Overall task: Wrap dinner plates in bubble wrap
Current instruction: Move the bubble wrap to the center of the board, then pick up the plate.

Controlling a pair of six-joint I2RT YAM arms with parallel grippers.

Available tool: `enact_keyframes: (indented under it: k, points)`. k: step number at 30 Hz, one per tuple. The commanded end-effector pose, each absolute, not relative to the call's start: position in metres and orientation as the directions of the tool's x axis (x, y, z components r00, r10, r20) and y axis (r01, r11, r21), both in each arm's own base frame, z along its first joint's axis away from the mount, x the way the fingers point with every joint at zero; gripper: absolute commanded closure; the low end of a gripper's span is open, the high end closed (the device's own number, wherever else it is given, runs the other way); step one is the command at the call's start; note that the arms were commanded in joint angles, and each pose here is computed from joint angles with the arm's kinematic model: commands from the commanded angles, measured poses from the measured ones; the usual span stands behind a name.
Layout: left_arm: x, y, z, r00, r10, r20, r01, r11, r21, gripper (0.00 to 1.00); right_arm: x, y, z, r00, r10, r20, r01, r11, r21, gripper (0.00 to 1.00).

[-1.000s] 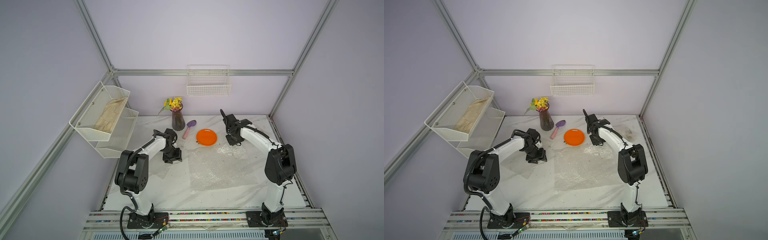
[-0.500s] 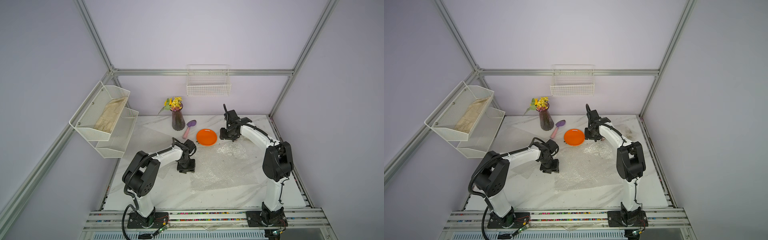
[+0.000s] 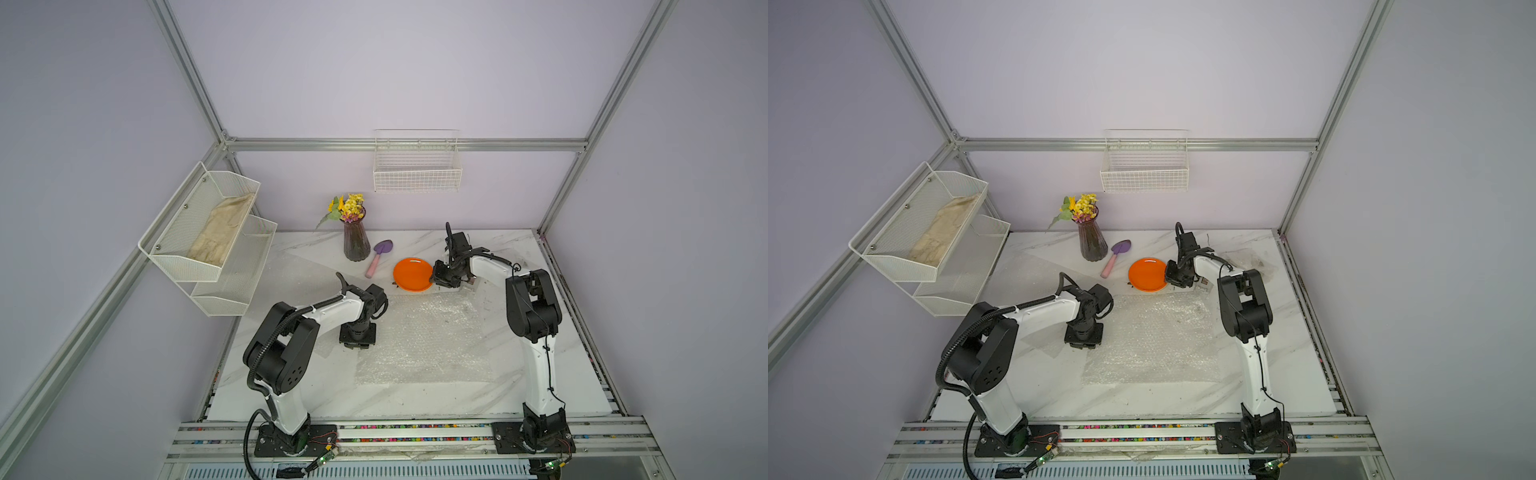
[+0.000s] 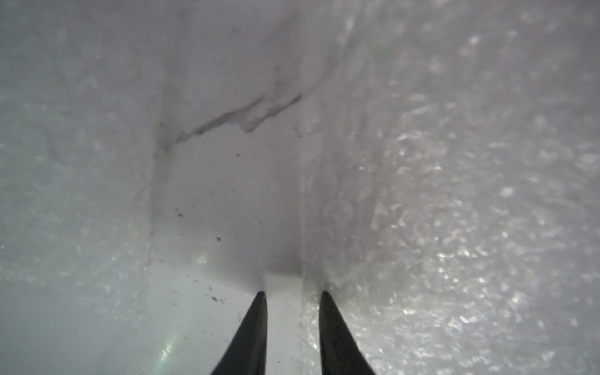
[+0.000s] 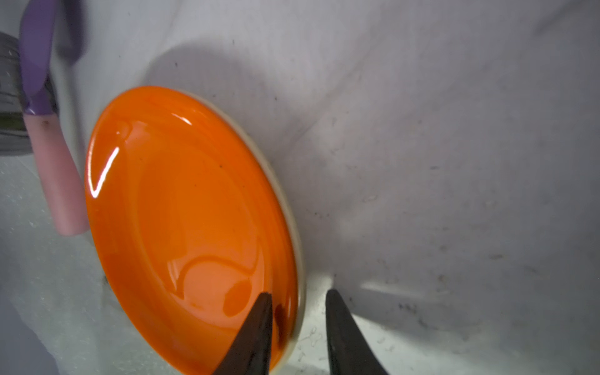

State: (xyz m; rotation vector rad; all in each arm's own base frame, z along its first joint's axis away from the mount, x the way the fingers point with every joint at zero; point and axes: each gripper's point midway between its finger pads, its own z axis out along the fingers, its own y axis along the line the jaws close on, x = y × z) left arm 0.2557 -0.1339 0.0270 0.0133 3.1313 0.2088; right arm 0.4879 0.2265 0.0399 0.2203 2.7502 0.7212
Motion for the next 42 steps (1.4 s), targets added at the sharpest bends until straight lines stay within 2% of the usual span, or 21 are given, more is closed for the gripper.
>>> enact_keyframes:
  k: [1, 3, 7, 10, 13, 17, 19, 24, 27, 32, 38, 42]
  points:
    - [0.289, -0.145, 0.076, -0.988, 0.028, -0.150, 0.016, 0.996, 0.083, 0.57, 0.498, 0.231, 0.050, -0.937, 0.230, -0.264, 0.057, 0.844, 0.533, 0.72]
    - [0.313, -0.158, 0.100, -0.975, 0.025, -0.220, 0.022, 1.000, 0.013, 0.49, 0.498, 0.232, 0.045, -0.939, 0.229, -0.255, 0.060, 0.842, 0.536, 0.72]
    - [0.366, -0.189, 0.132, -0.953, 0.026, -0.303, 0.068, 0.989, -0.130, 0.44, 0.497, 0.231, 0.031, -0.944, 0.231, -0.233, 0.079, 0.849, 0.523, 0.76]
    - [0.407, -0.204, 0.140, -0.942, 0.042, -0.334, 0.101, 0.981, -0.163, 0.41, 0.491, 0.228, 0.018, -0.956, 0.205, -0.210, 0.075, 0.863, 0.500, 0.76]
    - [0.444, -0.217, 0.140, -0.932, 0.053, -0.358, 0.130, 0.972, -0.196, 0.40, 0.484, 0.227, 0.010, -0.965, 0.179, -0.191, 0.065, 0.870, 0.490, 0.77]
    - [0.484, -0.228, 0.129, -0.920, 0.063, -0.386, 0.153, 0.966, -0.209, 0.41, 0.474, 0.227, 0.007, -0.975, 0.137, -0.175, 0.037, 0.877, 0.479, 0.85]
    - [0.500, -0.231, 0.123, -0.916, 0.061, -0.397, 0.155, 0.965, -0.211, 0.41, 0.468, 0.226, 0.009, -0.978, 0.123, -0.170, 0.027, 0.878, 0.478, 0.88]
    - [0.526, -0.242, 0.102, -0.916, 0.057, -0.397, 0.167, 0.954, -0.250, 0.42, 0.457, 0.221, 0.010, -0.979, 0.121, -0.162, 0.033, 0.885, 0.464, 0.88]
    - [0.529, -0.242, 0.093, -0.921, 0.046, -0.386, 0.154, 0.955, -0.253, 0.50, 0.454, 0.222, 0.008, -0.980, 0.125, -0.153, 0.040, 0.883, 0.469, 0.88]
    - [0.527, -0.242, 0.090, -0.923, 0.042, -0.384, 0.152, 0.954, -0.260, 0.75, 0.452, 0.221, 0.009, -0.981, 0.123, -0.151, 0.039, 0.883, 0.467, 0.88]
    - [0.524, -0.239, 0.102, -0.916, 0.042, -0.400, 0.155, 0.955, -0.254, 0.89, 0.453, 0.223, 0.015, -0.980, 0.121, -0.160, 0.032, 0.881, 0.471, 0.86]
    - [0.523, -0.240, 0.118, -0.905, 0.041, -0.424, 0.165, 0.951, -0.260, 0.96, 0.456, 0.222, 0.027, -0.975, 0.128, -0.181, 0.028, 0.883, 0.468, 0.77]
